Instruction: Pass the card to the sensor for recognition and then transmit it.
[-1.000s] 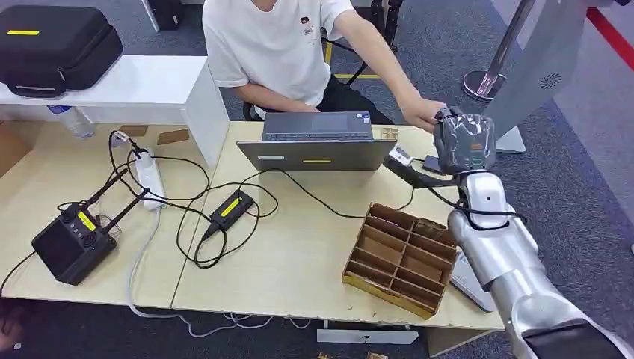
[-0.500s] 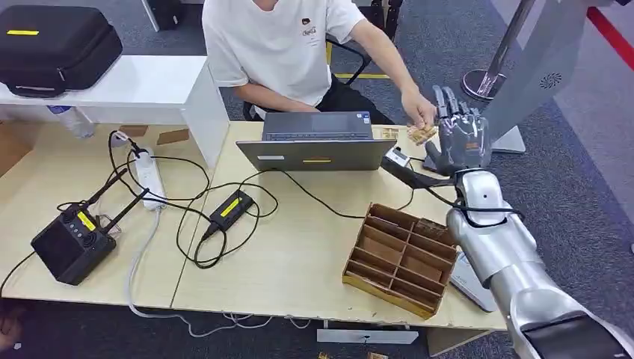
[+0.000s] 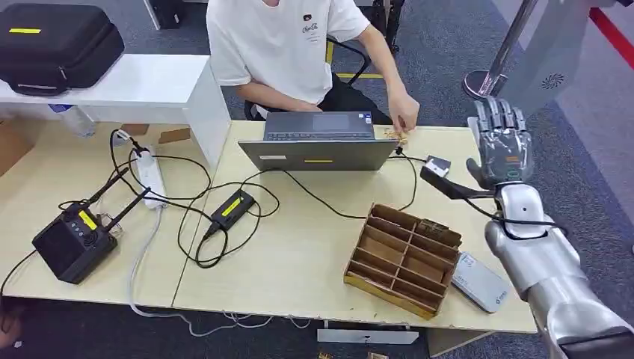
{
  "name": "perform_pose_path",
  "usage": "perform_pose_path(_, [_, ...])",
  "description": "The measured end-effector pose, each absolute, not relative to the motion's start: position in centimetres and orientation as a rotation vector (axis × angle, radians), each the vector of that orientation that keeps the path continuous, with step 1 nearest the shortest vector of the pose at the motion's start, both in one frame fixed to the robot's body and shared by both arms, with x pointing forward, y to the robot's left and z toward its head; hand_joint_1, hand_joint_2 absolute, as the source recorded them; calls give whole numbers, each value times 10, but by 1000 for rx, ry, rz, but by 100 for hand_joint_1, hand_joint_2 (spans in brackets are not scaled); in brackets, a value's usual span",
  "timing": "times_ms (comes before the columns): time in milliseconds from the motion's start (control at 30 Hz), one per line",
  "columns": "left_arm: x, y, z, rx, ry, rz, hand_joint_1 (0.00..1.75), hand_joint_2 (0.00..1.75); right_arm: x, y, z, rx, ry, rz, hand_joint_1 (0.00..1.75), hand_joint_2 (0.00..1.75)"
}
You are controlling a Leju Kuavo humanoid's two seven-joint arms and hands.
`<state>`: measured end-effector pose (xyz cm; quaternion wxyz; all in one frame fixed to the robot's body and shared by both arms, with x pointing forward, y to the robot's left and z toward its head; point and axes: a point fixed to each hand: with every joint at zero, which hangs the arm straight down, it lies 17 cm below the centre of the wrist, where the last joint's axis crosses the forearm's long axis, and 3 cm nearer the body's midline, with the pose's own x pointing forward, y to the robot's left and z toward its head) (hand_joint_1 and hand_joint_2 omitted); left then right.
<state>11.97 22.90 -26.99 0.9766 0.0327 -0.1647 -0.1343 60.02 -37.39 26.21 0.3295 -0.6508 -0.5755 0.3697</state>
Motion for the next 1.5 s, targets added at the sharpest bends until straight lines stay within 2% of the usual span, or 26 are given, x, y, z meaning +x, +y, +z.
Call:
perform_pose_path(267, [117,236,-271,78,-324,-214,0,175,551,-540,248,-1832,-1219,944,0,175])
perform_pose_path(600, [112,249,-272,164,-331,-172,0,175,419,-708,207,-1898,-839,891,0,175])
perform_pose_path(833, [111,251,-272,174,-328,-159,0,175,356,-757,188,-1921,-631,921,0,175])
perform_pose_path(1200, [108,254,-273,196,-317,-119,0,175,199,-837,104,-1766,-203,857,0,175])
perform_pose_path(1333, [107,253,-273,195,-311,-112,0,175,131,-839,52,-1639,-61,789,0,175])
perform_pose_path(1500, [108,249,-272,169,-324,-112,0,175,85,-807,-15,-1485,-22,677,0,175])
